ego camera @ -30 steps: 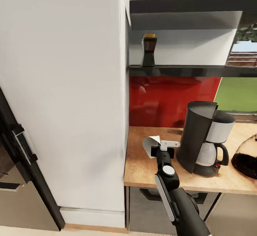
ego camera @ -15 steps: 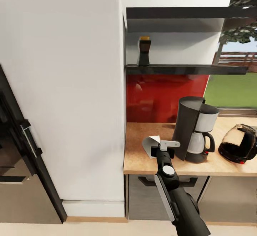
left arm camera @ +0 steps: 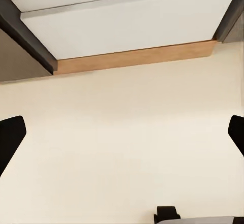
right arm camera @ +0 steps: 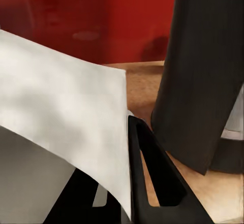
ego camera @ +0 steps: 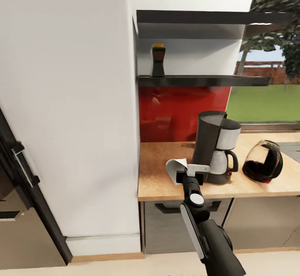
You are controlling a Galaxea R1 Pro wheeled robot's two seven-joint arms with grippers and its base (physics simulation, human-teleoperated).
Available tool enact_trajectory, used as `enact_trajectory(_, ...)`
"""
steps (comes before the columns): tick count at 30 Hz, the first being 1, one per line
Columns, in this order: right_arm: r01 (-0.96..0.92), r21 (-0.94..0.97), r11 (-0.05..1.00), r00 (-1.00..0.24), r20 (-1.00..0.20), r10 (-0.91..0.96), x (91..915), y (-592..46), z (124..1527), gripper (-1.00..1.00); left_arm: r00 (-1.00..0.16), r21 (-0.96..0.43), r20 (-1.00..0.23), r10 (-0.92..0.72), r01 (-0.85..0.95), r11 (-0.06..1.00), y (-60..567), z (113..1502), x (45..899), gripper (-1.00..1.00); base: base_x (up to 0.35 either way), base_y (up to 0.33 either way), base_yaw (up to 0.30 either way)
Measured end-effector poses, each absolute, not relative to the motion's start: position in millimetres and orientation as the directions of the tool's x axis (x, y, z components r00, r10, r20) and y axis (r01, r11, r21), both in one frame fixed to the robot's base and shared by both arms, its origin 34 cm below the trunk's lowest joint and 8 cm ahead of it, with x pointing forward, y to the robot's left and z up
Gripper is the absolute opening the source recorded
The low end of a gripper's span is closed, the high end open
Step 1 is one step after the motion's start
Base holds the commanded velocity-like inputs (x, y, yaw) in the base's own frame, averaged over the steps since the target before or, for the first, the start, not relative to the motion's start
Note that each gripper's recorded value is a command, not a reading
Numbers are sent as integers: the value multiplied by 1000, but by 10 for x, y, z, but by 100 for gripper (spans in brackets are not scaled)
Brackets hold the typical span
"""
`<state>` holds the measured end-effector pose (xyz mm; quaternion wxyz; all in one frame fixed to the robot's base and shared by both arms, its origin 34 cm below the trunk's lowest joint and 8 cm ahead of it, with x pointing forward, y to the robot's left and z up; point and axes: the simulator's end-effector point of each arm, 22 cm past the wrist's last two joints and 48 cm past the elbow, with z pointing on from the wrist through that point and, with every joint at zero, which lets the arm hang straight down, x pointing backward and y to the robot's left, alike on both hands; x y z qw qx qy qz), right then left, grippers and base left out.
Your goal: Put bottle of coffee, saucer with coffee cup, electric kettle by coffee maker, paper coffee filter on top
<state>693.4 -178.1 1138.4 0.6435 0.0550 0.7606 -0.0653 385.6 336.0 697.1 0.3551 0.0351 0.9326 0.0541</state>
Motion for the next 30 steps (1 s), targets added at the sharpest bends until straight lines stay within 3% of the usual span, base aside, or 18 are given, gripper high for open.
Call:
enact_trajectory(12,168,-29,985,-166,-986,-1,6937,-1782,11380,-100,-745,127,-659,104,26,992,3369,6965,3824,100,-134,-92,-242)
enact_trajectory(19,168,-29,985,-166,-986,0,6936,-1780,11383,-100,-745,127,-659,104,27,992,3370,6962,3812,100,-195,-197,-32)
enact_trajectory(30,168,-28,985,-164,-986,0,6934,-1781,11390,-100,-748,127,-656,104,27,992,3377,6954,3797,100,-22,-128,-1)
